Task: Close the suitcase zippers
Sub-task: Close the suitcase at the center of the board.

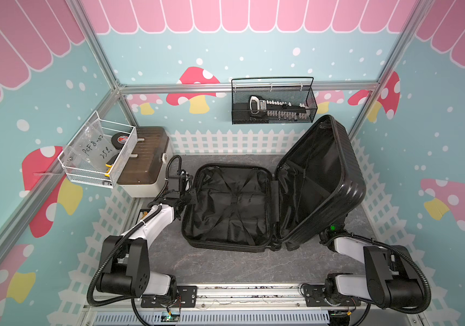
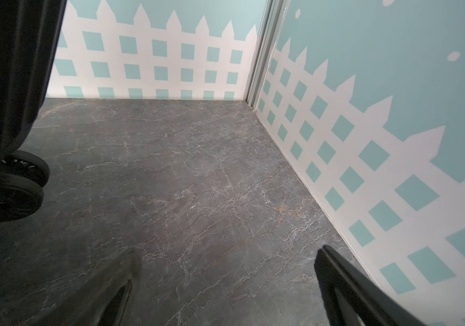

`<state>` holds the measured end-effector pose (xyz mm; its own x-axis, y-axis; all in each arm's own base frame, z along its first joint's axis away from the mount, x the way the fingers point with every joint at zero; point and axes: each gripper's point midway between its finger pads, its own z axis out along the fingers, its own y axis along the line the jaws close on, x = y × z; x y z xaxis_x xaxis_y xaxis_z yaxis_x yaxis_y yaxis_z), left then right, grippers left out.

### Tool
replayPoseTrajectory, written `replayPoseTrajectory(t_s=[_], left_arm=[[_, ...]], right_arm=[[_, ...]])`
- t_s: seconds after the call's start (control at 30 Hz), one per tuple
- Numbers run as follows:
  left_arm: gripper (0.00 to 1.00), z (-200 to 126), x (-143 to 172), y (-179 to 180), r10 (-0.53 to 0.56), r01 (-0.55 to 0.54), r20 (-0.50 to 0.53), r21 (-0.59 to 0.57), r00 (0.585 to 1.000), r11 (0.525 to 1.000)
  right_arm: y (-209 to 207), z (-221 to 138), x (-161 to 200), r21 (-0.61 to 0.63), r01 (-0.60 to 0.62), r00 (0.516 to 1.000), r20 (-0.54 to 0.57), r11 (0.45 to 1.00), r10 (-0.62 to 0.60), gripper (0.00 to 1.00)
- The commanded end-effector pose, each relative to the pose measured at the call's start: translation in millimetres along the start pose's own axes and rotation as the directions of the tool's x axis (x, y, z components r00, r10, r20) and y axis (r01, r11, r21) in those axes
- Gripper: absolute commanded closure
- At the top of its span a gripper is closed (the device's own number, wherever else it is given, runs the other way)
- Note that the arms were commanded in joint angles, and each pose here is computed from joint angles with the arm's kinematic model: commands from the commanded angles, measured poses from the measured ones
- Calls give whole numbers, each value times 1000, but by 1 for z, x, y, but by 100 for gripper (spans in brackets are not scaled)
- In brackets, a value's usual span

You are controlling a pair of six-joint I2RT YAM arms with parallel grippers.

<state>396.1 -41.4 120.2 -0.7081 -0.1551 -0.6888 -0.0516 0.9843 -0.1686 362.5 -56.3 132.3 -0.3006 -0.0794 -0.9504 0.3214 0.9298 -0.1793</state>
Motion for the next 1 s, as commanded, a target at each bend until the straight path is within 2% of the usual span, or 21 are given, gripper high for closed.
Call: replayPoseTrajectory(t_s=[0.0,0.13,0.23,0.47,0.77,0.97], left_arm=[[74,-2,-7,0,-7,6,-8,-13,1000,1000],[91,-9,-22,0,-22,22,22,-27,1000,999],[100,-24,-40,2,-41,45,74,-47,996,998],[100,-85,-93,-8,-51,56,235,-14,971,998],[100,-169,-152,-2,0,43,329,-124,944,991],[100,-216,-186,-9,31,19,393,-122,919,992]], right_arm=[[-3,-3,-1,17,-8,1000,3,1000,8,1],[-6,-3,-1,35,-9,1000,-6,999,9,1],[-11,-4,-1,62,-11,1000,-15,998,12,1],[-25,-9,2,134,-20,999,-45,991,26,1],[-56,-19,5,309,-19,995,-88,951,48,1],[-74,-27,7,411,-3,990,-126,912,59,1]])
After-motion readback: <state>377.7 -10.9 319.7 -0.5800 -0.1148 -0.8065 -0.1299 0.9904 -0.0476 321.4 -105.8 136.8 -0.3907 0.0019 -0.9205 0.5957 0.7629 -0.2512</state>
